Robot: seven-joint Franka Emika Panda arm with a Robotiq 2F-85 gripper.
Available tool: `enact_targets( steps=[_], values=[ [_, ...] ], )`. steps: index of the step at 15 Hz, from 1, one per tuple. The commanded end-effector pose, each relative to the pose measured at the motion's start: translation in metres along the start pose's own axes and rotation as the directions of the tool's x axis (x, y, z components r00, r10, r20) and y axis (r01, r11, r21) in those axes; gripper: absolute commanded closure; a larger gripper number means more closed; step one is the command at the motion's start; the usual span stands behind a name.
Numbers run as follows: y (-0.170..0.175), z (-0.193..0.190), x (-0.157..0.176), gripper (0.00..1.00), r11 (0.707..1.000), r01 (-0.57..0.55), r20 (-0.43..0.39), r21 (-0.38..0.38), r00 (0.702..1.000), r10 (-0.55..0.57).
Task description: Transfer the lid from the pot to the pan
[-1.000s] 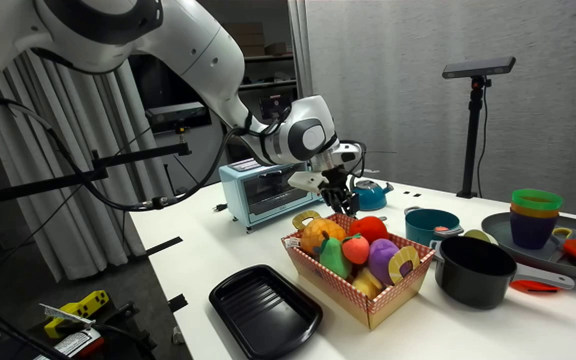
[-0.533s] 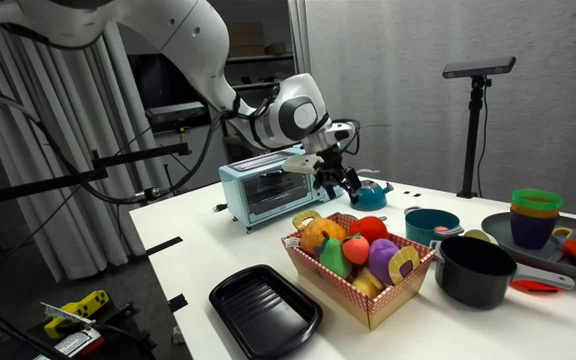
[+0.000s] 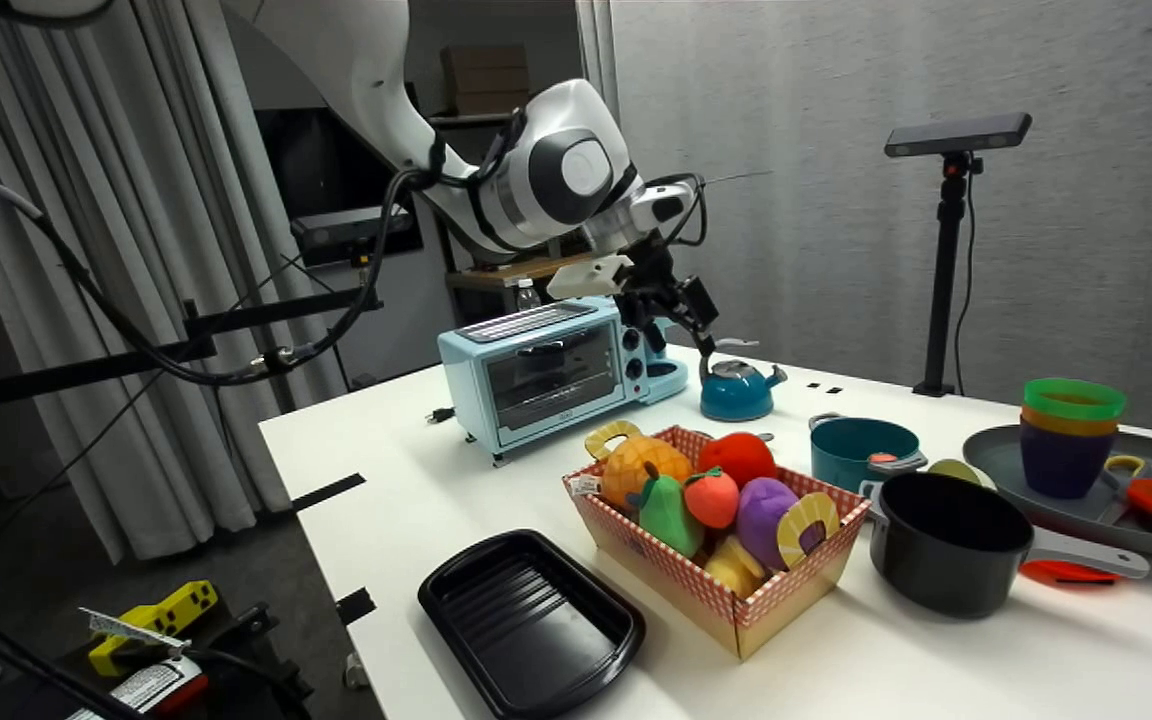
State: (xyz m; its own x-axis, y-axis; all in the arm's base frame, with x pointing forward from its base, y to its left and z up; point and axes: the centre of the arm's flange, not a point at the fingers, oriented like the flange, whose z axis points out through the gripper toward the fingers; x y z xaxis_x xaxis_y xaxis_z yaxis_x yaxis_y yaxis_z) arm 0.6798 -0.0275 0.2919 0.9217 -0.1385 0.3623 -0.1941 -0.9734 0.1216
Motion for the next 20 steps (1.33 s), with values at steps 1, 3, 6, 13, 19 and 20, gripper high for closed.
enact_targets(
  steps=[1,3,6,13,19,20],
  values=[
    [0.014,-0.040,-0.023,0.00,1.000,-0.008,-0.040,-0.011,0.999,0.007],
    [0.020,-0.053,-0.029,0.00,1.000,-0.014,-0.051,-0.013,0.999,0.013],
    [0.025,-0.074,-0.038,0.00,1.000,-0.022,-0.070,-0.020,0.997,0.020],
    [0.031,-0.083,-0.033,0.00,0.999,-0.042,-0.055,-0.018,0.998,0.040],
    [0.034,-0.093,-0.041,0.00,0.999,-0.051,-0.056,-0.013,0.997,0.051],
    [0.034,-0.093,-0.041,0.00,0.999,-0.051,-0.056,-0.013,0.997,0.051]
  ],
)
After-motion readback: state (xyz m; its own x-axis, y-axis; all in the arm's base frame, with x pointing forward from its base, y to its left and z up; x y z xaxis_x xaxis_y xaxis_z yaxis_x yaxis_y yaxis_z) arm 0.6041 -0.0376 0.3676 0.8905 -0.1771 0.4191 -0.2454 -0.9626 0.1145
